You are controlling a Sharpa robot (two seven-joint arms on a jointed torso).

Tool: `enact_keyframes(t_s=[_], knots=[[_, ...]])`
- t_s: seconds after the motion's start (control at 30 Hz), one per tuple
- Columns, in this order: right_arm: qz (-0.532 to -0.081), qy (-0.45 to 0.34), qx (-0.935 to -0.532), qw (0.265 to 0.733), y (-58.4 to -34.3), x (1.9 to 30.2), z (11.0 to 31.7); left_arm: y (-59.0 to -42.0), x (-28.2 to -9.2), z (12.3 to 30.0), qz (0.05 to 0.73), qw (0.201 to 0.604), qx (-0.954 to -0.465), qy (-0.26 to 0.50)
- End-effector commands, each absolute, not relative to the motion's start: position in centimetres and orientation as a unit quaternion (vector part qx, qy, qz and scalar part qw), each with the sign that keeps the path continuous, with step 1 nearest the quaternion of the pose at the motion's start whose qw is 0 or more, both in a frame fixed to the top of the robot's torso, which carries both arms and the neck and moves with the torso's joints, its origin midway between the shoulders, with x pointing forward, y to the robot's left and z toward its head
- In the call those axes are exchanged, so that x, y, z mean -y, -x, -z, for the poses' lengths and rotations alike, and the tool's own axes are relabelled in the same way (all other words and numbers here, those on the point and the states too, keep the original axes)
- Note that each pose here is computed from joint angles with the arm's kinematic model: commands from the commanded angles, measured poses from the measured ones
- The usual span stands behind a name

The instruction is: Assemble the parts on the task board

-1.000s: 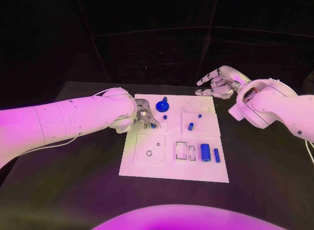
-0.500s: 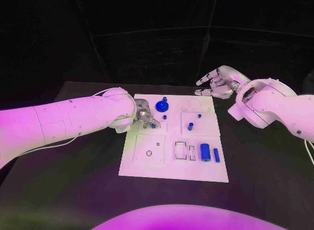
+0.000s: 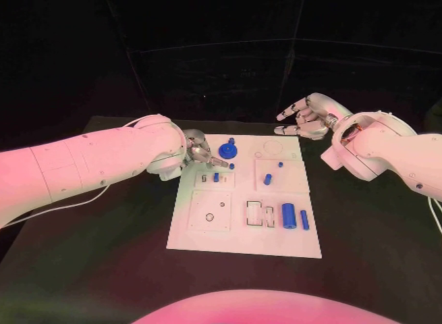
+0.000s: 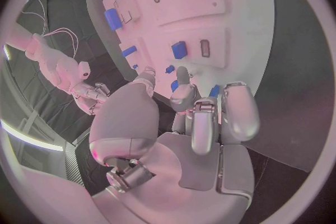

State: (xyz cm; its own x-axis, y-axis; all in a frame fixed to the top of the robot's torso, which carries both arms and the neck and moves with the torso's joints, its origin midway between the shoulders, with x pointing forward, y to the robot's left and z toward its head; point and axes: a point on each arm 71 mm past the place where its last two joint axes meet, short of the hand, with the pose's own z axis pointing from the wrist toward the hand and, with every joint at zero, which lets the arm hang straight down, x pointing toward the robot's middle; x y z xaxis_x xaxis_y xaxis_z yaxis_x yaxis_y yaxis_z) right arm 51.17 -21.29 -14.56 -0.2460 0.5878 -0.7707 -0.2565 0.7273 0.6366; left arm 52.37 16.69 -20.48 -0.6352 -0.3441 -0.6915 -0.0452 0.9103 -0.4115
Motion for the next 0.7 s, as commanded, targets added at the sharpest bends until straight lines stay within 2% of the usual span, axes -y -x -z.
enact_keyframes(t_s=[0.03, 0.17, 0.33, 0.7], knots=[[-0.355, -0.118, -0.702, 0.606, -51.3, 21.2, 14.4, -52.6, -16.9, 19.6, 0.198, 0.4, -0.887, 0.12], [-0.354, -0.119, -0.703, 0.605, -51.3, 21.2, 14.4, -53.4, -17.7, 18.4, 0.201, 0.384, -0.895, 0.108], [-0.354, -0.119, -0.703, 0.605, -51.4, 21.2, 14.4, -54.8, -18.8, 17.8, 0.196, 0.367, -0.903, 0.111], [-0.355, -0.117, -0.707, 0.6, -51.4, 20.9, 14.5, -57.7, -20.6, 18.0, 0.141, 0.384, -0.907, 0.099]])
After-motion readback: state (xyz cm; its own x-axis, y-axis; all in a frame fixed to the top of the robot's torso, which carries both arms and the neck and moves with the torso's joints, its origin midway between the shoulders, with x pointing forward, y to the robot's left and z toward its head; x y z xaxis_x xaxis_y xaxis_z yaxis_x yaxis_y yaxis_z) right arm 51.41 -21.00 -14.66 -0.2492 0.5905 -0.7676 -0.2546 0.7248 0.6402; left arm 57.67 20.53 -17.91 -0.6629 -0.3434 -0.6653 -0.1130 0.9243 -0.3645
